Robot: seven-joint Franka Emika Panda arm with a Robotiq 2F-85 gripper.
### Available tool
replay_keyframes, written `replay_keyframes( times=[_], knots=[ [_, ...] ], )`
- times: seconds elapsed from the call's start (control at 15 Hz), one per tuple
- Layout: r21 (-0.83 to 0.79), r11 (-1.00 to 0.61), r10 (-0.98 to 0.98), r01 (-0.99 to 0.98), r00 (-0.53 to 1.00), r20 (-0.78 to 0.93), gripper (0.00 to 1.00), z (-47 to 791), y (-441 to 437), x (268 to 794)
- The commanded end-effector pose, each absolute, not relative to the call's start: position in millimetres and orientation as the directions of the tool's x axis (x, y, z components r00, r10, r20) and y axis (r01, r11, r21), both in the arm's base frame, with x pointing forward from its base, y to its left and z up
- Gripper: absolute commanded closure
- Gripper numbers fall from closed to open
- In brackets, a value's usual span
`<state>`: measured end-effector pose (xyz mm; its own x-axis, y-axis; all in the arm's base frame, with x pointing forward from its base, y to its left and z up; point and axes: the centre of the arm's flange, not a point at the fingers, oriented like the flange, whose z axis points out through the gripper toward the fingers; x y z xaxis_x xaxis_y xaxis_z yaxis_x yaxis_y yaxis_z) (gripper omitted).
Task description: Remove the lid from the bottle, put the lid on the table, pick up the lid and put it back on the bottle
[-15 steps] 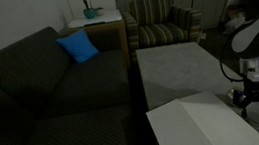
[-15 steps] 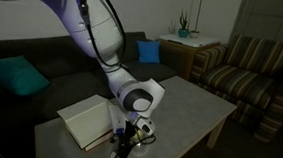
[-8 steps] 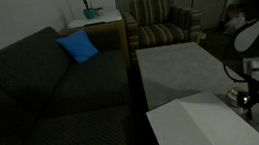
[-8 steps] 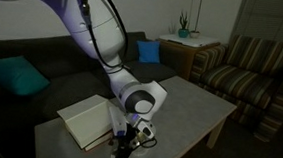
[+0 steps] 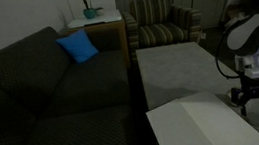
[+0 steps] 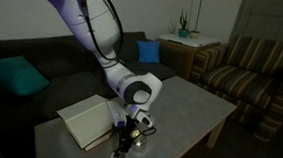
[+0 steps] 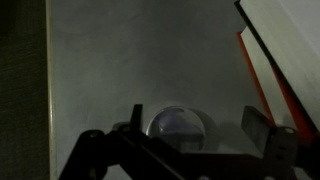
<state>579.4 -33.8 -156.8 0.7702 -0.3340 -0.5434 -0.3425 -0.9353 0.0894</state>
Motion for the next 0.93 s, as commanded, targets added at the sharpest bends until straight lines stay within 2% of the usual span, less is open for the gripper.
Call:
replay_keyframes(
  times=[0.0, 0.47, 0.73, 0.87],
  knots=[
    [0.176, -0.946, -0.325, -0.274, 0.803, -0.500, 0.00, -136.7, -12.3, 573.6],
    [0.198, -0.952, -0.301, -0.234, 0.835, -0.460, 0.00, -165.4, -21.1, 546.2],
    [0.156, -0.951, -0.308, -0.267, 0.866, -0.395, 0.00, -195.9, -44.1, 541.1],
    [0.083, -0.963, -0.268, -0.256, 0.897, -0.350, 0.00, -207.1, -50.4, 545.1]
  ],
)
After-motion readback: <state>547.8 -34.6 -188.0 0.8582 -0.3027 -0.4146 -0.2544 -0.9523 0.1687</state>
